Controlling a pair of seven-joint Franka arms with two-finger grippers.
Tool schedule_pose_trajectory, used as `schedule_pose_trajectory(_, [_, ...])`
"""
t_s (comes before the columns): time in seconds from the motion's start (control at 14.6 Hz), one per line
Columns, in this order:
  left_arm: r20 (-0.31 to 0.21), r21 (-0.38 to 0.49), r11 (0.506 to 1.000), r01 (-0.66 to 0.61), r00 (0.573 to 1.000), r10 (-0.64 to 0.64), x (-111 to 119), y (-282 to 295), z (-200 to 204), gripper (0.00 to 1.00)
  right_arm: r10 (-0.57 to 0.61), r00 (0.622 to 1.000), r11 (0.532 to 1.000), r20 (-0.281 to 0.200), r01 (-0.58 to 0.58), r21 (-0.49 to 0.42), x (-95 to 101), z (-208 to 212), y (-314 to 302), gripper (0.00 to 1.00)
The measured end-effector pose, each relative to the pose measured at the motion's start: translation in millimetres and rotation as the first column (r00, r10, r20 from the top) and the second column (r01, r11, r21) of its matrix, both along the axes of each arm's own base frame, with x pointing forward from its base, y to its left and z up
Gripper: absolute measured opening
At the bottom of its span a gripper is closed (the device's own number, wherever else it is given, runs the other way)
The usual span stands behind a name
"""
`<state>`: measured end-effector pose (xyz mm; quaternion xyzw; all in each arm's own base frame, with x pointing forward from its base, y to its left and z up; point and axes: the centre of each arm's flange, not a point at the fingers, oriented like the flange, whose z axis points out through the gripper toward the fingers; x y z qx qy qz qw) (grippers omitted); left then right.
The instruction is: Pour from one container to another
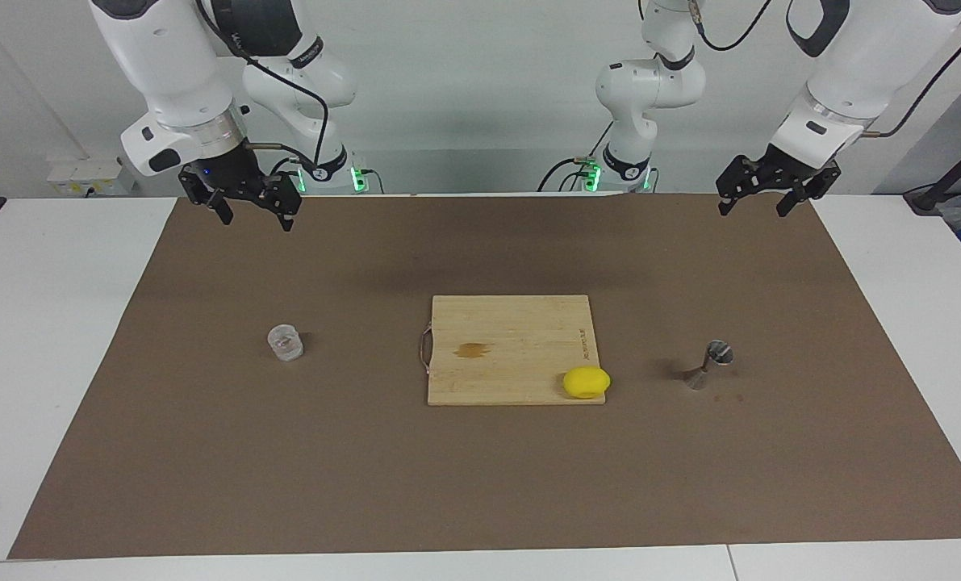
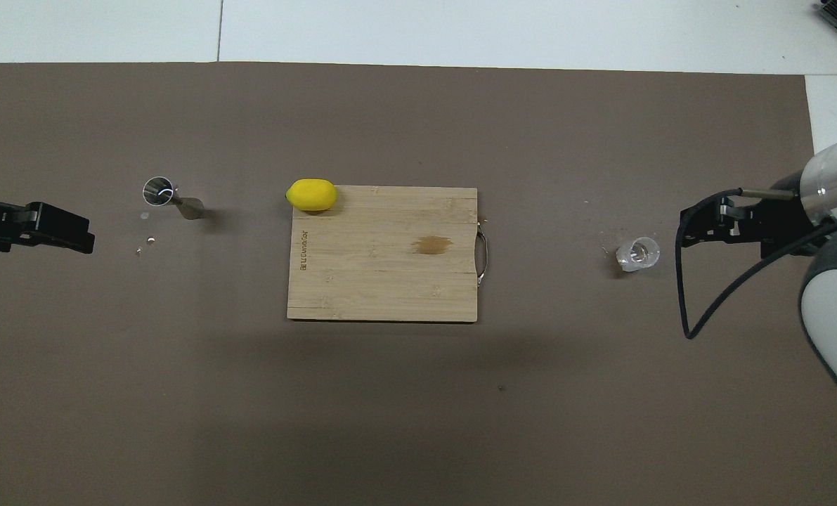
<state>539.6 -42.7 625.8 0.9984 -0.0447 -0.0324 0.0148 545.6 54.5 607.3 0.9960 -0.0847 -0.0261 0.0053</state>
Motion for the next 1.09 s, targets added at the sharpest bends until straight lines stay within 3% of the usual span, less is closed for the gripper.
schedule_pose_trajectory(0.82, [0.002, -0.001, 1.000, 0.011, 1.000, -0.011, -2, -7, 1, 1.00, 0.000, 1.000, 1.000, 0.000, 0.000, 0.000, 0.0, 0, 0, 1.00])
schedule_pose_trajectory(1.09, [-0.047, -0.010, 1.000, -0.024, 0.999, 0.024, -1, 1, -21, 1.00, 0.000, 1.000, 1.000, 0.000, 0.000, 0.000, 0.0, 0, 0, 1.00])
